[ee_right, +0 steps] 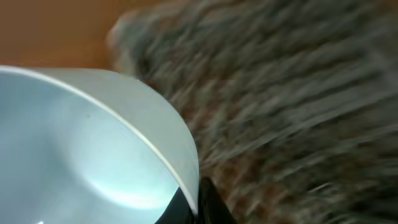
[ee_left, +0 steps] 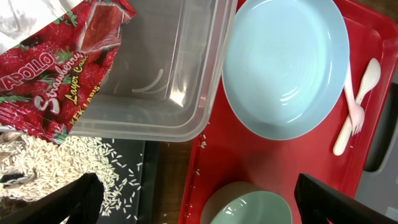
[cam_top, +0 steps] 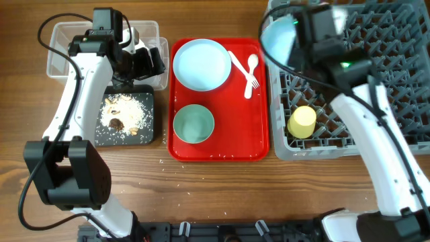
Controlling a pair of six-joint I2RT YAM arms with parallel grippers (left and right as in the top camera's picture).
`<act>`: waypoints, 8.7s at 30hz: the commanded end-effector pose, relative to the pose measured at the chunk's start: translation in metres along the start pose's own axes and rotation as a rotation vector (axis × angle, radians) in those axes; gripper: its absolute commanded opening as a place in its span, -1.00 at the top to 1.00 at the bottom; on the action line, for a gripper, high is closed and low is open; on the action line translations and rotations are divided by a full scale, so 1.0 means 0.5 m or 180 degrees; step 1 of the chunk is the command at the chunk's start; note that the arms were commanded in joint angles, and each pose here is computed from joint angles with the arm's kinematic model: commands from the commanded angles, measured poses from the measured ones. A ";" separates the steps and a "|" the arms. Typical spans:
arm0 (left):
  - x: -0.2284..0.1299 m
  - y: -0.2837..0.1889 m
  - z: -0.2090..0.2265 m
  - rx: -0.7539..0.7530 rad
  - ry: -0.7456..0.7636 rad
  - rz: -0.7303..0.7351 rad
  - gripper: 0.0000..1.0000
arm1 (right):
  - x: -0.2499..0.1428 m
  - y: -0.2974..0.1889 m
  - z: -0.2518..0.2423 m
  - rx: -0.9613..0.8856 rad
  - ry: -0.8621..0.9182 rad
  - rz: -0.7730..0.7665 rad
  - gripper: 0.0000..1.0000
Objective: Sort waste into correct bins and load items into the dishwasher rack
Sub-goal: 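Grasp the light-blue bowl with the right gripper, place it in the rack, then grasp the green bowl with the right gripper, place it in the rack, then grasp the light-blue plate with the right gripper and lift it toward the rack, then stand the light-blue plate upright in the rack and release it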
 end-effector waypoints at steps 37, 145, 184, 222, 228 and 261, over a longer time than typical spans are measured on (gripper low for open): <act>0.013 -0.021 -0.005 0.0012 0.0034 -0.0103 -0.99 | -0.062 0.384 0.188 -0.1229 -0.2216 -0.1178 -0.98; 0.013 -0.021 -0.005 0.0012 0.0034 -0.0104 -1.00 | -0.227 0.142 0.063 -0.0658 -0.3126 -0.0055 -0.38; 0.013 -0.021 -0.005 0.0012 0.0034 -0.0104 -1.00 | -0.552 0.301 0.328 0.1126 0.0644 0.1651 0.29; 0.013 -0.021 -0.005 0.0011 0.0034 -0.0104 -1.00 | 0.172 0.101 -0.178 -0.1226 -0.0833 -0.1354 0.91; 0.013 -0.021 -0.005 0.0011 0.0034 -0.0104 -1.00 | 0.129 0.249 -0.138 -0.1351 -0.1281 -0.1200 0.92; 0.013 -0.021 -0.005 0.0011 0.0034 -0.0104 -1.00 | -0.215 0.041 0.250 0.1793 -0.0277 0.1240 -0.66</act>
Point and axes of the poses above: each gripper's point midway between its finger pads, its own y axis out along the fingers, its own z axis along the line the jaws close on, x = y × z, the point moved 1 cm from there along -y, back along the fingers, and after that the axes turned 14 degrees about y, right-handed, at the moved point
